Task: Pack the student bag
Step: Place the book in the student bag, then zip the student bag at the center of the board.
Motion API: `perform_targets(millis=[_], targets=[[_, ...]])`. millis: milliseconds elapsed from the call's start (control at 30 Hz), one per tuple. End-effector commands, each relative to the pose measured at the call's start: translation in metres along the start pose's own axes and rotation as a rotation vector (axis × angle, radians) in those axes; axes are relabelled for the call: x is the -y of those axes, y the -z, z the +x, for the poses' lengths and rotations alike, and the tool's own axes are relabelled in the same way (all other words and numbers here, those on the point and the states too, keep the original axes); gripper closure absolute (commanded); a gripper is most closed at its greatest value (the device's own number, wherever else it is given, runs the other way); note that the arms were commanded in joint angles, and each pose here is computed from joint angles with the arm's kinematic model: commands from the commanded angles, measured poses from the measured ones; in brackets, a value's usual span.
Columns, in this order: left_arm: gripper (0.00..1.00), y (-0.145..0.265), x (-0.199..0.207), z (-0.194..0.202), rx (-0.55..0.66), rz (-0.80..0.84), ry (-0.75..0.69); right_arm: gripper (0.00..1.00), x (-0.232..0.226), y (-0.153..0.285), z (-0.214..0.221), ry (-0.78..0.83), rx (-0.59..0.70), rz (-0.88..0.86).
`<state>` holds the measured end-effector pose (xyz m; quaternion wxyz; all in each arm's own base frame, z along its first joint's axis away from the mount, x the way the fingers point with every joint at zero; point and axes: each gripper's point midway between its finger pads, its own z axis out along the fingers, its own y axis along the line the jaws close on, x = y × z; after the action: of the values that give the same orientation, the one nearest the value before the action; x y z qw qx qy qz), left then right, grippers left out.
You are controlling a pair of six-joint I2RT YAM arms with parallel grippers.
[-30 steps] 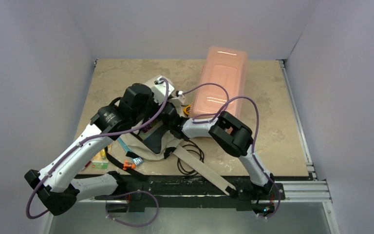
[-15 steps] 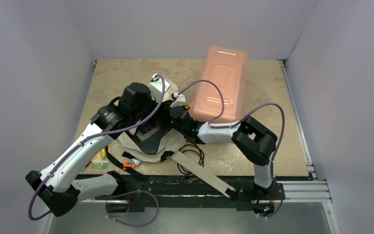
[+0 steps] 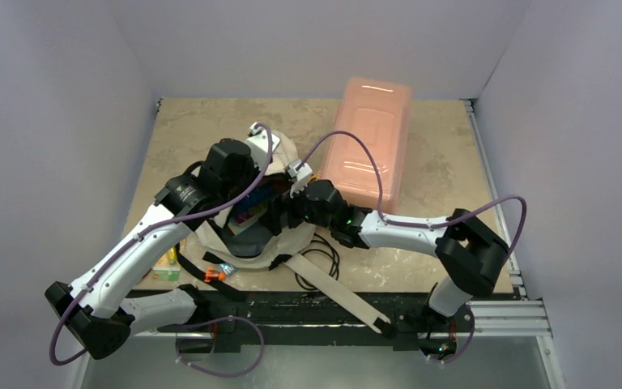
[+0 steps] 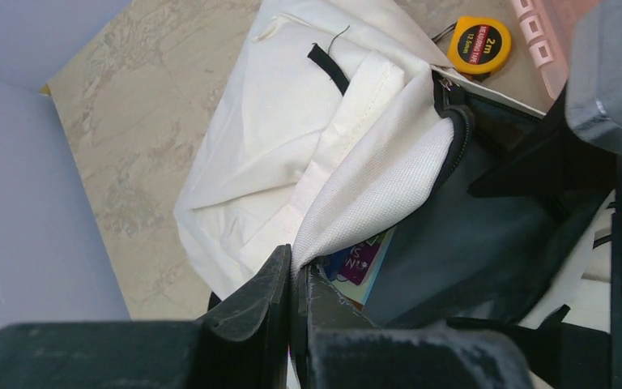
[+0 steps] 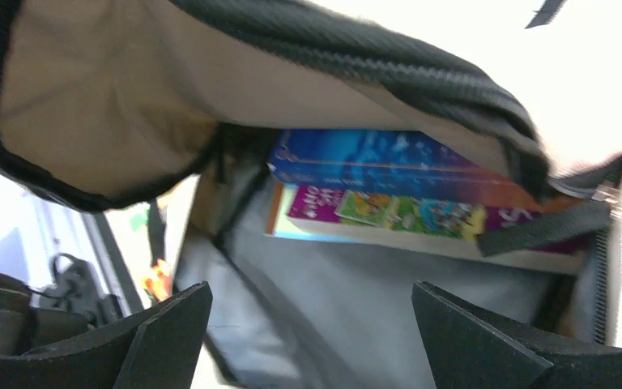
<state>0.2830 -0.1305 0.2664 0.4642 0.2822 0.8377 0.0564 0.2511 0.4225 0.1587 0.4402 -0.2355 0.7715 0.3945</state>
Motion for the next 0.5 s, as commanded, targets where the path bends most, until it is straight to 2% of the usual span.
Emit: perform_targets(millis=[0, 133, 300, 367, 467], targets=[[1.0, 0.0, -0.003, -0.002, 0.017, -0.02, 0.059, 0.01, 0.032, 0.024, -0.004, 0.129, 0.011, 0.146], [1.0, -0.001, -0.002, 0.004, -0.002, -0.018, 0.057, 0.01, 0.062, 0.044, -0.012, 0.112, 0.057, 0.226], [1.0, -0.003, -0.001, 0.01, -0.016, -0.019, 0.05, 0.01, 0.037, 0.045, 0.002, 0.195, -0.032, 0.056], [1.0, -0.004, 0.0, 0.01, -0.019, -0.018, 0.052, 0.01, 0.026, 0.051, 0.006, 0.185, -0.025, -0.002], [1.0, -0.005, 0.001, 0.015, -0.039, -0.021, 0.056, 0.01, 0.048, 0.062, 0.006, 0.152, 0.002, 0.096]])
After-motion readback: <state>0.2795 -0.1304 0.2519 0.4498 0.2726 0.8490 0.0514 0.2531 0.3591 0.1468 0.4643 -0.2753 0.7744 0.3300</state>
